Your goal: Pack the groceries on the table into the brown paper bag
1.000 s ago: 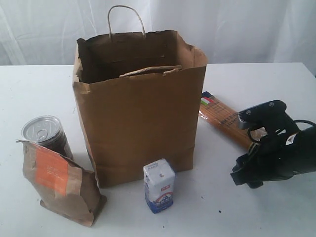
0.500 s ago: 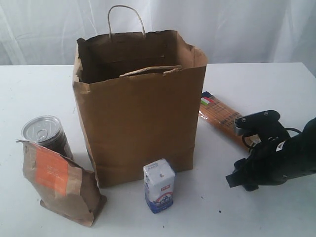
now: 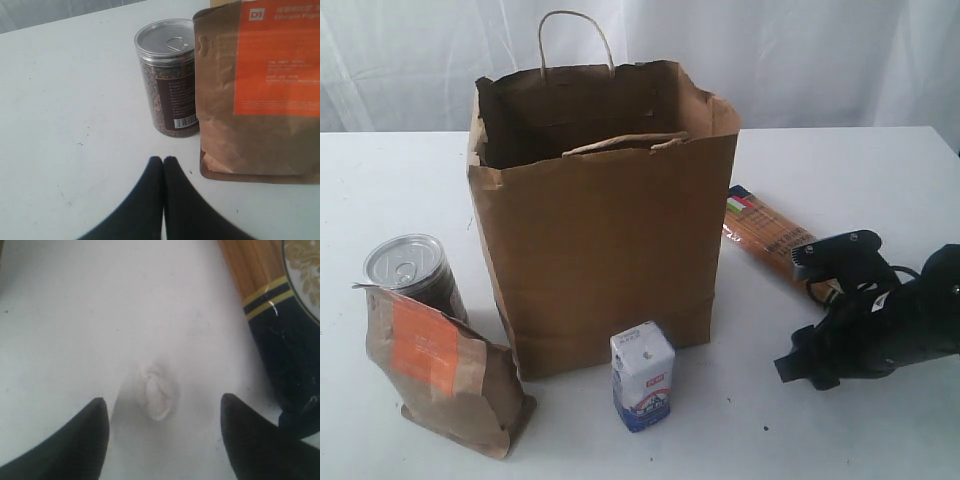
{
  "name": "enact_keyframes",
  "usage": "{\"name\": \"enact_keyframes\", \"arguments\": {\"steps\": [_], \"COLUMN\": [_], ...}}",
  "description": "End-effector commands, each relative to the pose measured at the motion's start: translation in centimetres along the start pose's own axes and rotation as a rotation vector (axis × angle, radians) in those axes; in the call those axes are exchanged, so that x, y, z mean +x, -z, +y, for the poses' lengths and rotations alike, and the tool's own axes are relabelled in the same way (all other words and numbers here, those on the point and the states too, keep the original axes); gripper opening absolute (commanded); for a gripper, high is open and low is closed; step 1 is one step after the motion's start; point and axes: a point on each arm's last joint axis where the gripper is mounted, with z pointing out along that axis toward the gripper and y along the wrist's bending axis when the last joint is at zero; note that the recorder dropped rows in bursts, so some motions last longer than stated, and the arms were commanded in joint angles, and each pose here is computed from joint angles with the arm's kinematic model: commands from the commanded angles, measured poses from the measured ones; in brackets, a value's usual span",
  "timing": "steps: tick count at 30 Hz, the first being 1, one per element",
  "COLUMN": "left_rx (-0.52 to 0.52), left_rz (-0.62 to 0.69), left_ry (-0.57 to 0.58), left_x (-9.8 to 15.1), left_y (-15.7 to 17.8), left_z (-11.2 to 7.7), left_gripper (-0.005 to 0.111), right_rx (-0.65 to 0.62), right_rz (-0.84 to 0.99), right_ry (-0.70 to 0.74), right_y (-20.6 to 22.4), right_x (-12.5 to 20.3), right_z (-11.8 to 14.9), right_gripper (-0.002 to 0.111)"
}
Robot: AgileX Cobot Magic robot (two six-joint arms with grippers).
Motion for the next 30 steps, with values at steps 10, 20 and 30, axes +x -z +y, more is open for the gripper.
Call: {"name": "enact_keyframes", "arguments": {"steps": [10,20,30], "left_rx": [-0.003,-0.003,-0.003], "left_rz": [-0.002,-0.002,-0.002], "left_ry": [0.004,0.004,0.004], "left_x": [0.1,0.1,0.1], "left_y": [0.0,0.0,0.0], "left_z": [0.0,0.0,0.0], "left_gripper": [0.000,0.000,0.000], "right_rx": [-0.024,-0.047,-0.059], "right_rz": [0.047,0.131,0.082], "right_ry": [0.024,-0.053,-0.051], "right_y": [-1.7,-1.7,0.4], "right_x": [0.5,1.3,0.6], "right_z": [1.5,1.7,1.8], "right_gripper": [0.058,0.025,0.000]}}
